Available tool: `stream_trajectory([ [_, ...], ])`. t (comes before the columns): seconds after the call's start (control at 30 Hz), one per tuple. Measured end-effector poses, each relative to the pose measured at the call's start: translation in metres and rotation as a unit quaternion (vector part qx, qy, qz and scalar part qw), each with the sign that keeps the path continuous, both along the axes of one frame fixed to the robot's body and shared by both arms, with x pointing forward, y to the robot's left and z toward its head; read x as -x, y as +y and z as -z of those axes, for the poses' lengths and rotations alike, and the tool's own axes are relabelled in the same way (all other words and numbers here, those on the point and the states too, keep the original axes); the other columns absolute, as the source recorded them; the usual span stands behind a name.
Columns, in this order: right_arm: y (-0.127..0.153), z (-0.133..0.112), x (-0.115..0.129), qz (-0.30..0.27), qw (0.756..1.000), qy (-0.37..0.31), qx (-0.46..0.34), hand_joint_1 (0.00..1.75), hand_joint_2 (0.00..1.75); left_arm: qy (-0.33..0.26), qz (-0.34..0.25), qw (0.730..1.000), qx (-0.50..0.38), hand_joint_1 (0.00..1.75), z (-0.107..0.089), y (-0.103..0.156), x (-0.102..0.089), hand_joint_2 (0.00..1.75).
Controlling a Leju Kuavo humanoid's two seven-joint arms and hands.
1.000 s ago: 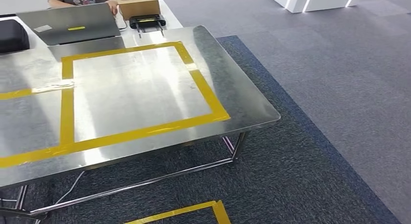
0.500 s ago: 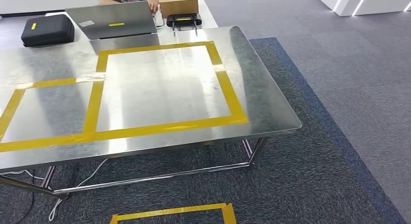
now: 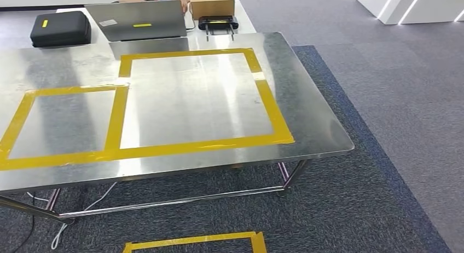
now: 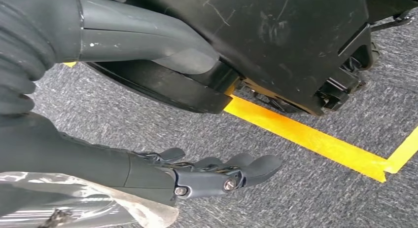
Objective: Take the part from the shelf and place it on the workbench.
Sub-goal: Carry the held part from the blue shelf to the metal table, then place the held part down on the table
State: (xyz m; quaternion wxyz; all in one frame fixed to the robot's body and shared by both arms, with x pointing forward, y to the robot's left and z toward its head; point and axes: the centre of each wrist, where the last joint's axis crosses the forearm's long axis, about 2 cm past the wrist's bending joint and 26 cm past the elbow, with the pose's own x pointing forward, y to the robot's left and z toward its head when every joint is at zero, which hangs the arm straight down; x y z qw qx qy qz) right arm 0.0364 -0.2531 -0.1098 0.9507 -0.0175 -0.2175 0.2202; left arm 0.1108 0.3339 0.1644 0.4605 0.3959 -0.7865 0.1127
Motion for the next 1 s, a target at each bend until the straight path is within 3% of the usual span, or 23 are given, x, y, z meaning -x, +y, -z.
stream_trajectory([
  [0.27, -0.018, -0.001, -0.022, -0.069, 0.997, 0.012, -0.026, 0.0, 1.75, 0.074, 0.01, 0.997, -0.029, 1.75, 0.012, 0.037, -0.03, 1.75],
  [0.57, -0.024, -0.003, -0.036, -0.098, 0.995, 0.011, -0.019, 0.0, 1.75, 0.184, -0.011, 0.978, -0.095, 1.75, 0.023, 0.09, -0.07, 1.75],
  [0.8, -0.024, -0.005, -0.047, -0.112, 0.993, 0.018, -0.011, 0.0, 1.75, 0.292, -0.02, 0.944, -0.153, 1.75, 0.024, 0.126, -0.109, 1.75],
  [1.0, -0.024, -0.007, -0.054, -0.126, 0.992, 0.018, -0.006, 0.0, 1.75, 0.37, -0.011, 0.9, -0.229, 1.75, 0.021, 0.134, -0.155, 1.75],
])
